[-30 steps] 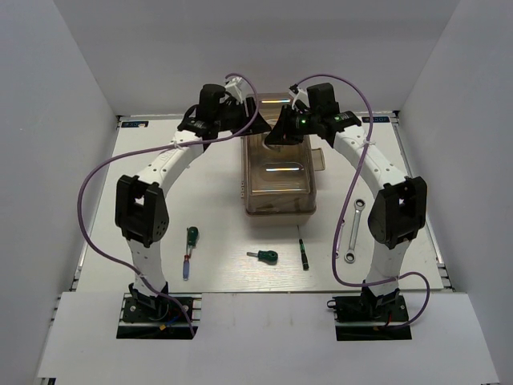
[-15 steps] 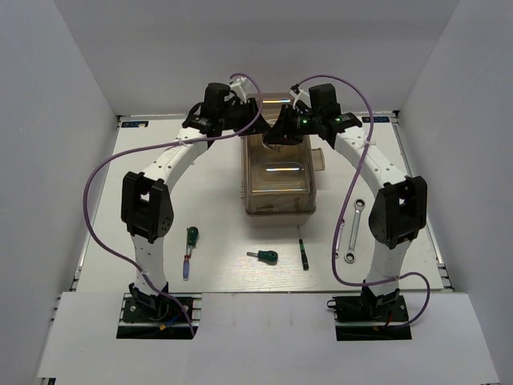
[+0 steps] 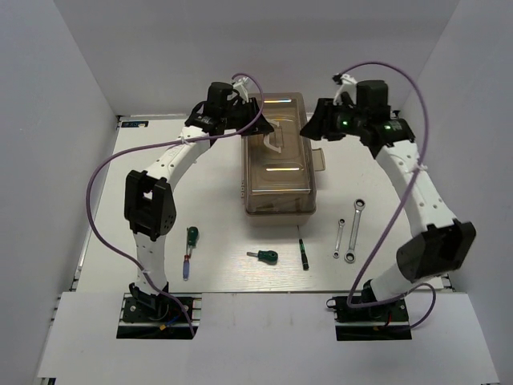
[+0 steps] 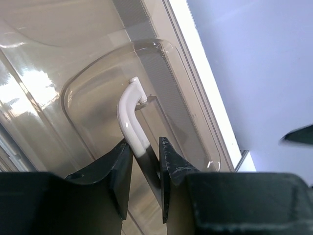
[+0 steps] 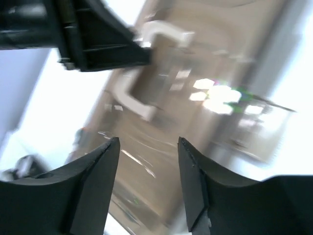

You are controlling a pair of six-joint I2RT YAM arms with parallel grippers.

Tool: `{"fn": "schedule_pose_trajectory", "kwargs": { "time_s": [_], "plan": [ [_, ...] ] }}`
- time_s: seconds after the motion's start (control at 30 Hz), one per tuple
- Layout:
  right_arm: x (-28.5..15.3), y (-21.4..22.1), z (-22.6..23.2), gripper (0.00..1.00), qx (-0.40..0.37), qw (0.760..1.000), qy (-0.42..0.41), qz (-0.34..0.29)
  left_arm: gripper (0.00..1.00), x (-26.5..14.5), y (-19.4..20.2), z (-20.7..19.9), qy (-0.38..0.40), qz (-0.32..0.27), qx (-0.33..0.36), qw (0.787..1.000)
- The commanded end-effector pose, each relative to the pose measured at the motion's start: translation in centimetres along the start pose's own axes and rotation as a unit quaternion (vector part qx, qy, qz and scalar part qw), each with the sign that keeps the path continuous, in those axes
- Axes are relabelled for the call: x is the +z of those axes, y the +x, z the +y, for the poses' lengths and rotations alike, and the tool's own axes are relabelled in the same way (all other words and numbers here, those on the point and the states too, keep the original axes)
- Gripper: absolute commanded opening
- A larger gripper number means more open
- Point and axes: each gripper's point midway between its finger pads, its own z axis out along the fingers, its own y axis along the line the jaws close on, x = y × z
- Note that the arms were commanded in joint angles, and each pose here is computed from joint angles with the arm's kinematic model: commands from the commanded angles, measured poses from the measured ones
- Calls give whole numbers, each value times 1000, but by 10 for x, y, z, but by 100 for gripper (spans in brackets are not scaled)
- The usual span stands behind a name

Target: Sort the tools into containers

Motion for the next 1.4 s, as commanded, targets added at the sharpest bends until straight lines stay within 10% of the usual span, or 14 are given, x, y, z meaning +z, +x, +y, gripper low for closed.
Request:
{"fn": "schedule_pose_trajectory", "kwargs": {
  "time_s": [0.0,0.4,0.7,0.87,0.97,1.37],
  "plan": [
    [-22,8,-56,60,-18,992,124,2,27,5,11,-10,14,21,18,1000],
    [23,73,-155,66,129,981,106,101,0,3,4,-16,12,23,16,1000],
    [63,91,-179,65,179,975,55,123,0,-2,-3,-23,16,17,21,1000],
    [77,107,-185,42,219,966,28,132,0,-6,-14,-31,15,7,21,1000],
    [77,104,-185,3,229,966,11,119,0,-17,-31,-38,14,-13,15,1000],
    [43,57,-239,0,221,972,75,36,0,-103,-97,-6,-77,-99,12,992]
  ]
}}
